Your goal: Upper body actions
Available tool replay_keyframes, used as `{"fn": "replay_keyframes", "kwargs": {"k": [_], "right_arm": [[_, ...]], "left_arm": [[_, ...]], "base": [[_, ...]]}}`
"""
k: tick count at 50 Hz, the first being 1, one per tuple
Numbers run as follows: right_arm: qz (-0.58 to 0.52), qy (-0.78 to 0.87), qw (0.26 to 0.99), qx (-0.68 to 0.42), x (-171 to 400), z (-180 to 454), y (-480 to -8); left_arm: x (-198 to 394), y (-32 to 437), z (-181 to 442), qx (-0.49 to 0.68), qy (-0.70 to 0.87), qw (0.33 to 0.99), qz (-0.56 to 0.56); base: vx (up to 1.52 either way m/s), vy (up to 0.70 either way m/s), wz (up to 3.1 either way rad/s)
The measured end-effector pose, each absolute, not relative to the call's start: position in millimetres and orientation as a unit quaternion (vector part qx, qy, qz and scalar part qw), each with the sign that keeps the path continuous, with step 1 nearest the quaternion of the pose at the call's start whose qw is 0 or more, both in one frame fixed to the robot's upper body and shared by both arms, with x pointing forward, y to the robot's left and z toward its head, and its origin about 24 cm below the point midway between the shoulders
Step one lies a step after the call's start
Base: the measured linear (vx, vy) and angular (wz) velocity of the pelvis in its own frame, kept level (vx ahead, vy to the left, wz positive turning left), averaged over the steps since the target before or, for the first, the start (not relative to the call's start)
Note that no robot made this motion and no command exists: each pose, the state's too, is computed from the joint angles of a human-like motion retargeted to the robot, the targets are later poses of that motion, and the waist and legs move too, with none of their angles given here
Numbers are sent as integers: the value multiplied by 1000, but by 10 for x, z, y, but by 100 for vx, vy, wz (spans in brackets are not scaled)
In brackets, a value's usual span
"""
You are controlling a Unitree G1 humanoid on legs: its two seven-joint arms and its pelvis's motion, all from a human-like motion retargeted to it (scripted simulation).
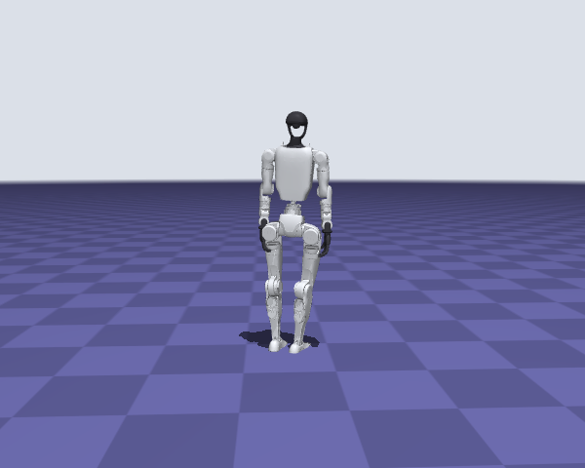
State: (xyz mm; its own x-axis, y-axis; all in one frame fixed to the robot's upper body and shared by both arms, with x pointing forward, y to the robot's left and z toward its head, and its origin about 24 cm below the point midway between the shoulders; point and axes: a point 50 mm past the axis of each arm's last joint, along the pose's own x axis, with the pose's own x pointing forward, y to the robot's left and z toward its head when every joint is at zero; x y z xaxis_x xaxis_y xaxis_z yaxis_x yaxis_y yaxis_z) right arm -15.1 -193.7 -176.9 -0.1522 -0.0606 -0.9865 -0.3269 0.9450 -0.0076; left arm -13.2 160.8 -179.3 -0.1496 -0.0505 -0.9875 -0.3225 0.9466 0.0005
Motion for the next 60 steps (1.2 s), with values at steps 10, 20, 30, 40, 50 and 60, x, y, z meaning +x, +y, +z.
{"fn": "replay_keyframes", "kwargs": {"k": [10,20,30,40,50,60], "right_arm": [[104,746,646,-128,-81,-1772,-1946],[108,749,640,-128,-116,-1770,-1932],[113,751,638,-123,-131,-1772,-1901],[118,749,639,-129,-116,-1772,-1913],[115,746,642,-133,-120,-1774,-1914],[116,752,636,-130,-166,-1769,-1914]], "left_arm": [[-116,1614,-1794,-120,751,641,107],[-79,1588,-1797,-111,749,644,107],[-80,1570,-1796,-113,750,644,98],[-103,1579,-1795,-114,751,642,98],[-127,1594,-1793,-111,754,640,97],[-75,1605,-1797,-110,748,647,99]], "base": [[0,0,0],[0,0,0],[0,0,0],[0,0,0],[0,0,0],[0,0,0]]}}
